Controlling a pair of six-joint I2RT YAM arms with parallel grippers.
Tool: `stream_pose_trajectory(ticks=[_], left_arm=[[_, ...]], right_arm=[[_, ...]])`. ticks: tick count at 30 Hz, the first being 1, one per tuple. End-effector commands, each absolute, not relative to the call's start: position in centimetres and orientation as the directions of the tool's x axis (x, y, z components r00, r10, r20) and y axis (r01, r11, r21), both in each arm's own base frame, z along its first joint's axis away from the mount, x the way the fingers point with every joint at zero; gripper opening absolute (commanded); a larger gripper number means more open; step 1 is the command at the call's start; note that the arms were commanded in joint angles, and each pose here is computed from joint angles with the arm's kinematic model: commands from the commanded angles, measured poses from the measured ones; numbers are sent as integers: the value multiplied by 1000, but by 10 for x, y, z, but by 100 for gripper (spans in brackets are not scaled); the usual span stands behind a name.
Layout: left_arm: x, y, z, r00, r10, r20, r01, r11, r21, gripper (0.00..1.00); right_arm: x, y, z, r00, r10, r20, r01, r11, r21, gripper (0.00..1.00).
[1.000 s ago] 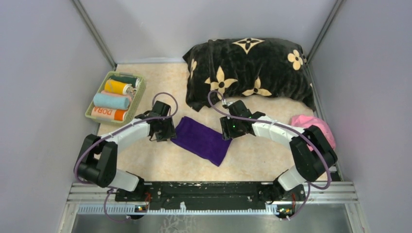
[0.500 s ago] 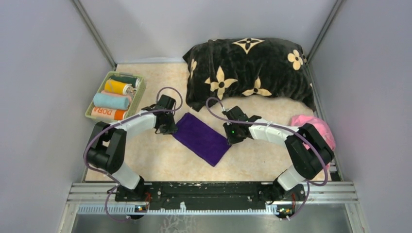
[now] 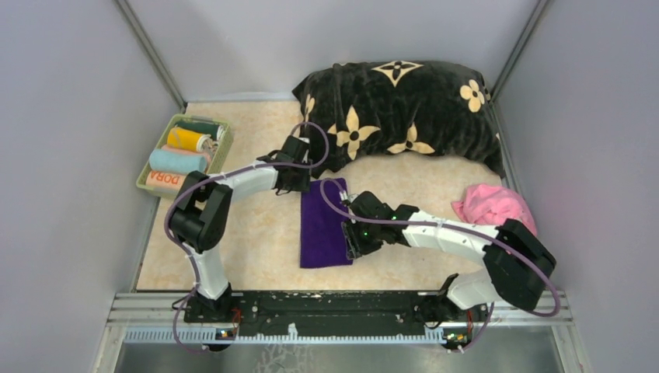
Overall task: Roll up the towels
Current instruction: Roll the towel at the center of the board.
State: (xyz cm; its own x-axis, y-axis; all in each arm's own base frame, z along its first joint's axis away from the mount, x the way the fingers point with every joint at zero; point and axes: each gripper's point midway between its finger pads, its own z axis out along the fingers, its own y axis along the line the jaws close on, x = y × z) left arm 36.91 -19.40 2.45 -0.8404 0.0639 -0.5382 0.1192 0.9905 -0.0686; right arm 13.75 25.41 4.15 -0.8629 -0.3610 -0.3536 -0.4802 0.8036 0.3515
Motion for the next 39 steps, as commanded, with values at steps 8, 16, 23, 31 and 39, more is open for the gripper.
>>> stream_pose_trajectory(ticks=[8,16,23,31,39], left_arm=[[394,-216,70,-728,100,-679,228,968,-102,63],[347,-226,80,-794,-40,-607,185,935,-302,65],[333,-256,56,-842,-52,-537,212,883,-419,56],[360,-256,6,-864,41,-502,219,929,-300,42],[403,-267,20,-815,99,-571,275,934,-230,49]], right_arm=[[246,247,123,-745,-147,-650,-470,807,356,47],[309,284,139,-684,-46,-728,-533,712,456,47],[352,293,112,-688,31,-725,-501,702,506,46],[373,260,47,-778,110,-618,-309,790,529,42],[374,229,52,-765,179,-619,-249,804,540,42]])
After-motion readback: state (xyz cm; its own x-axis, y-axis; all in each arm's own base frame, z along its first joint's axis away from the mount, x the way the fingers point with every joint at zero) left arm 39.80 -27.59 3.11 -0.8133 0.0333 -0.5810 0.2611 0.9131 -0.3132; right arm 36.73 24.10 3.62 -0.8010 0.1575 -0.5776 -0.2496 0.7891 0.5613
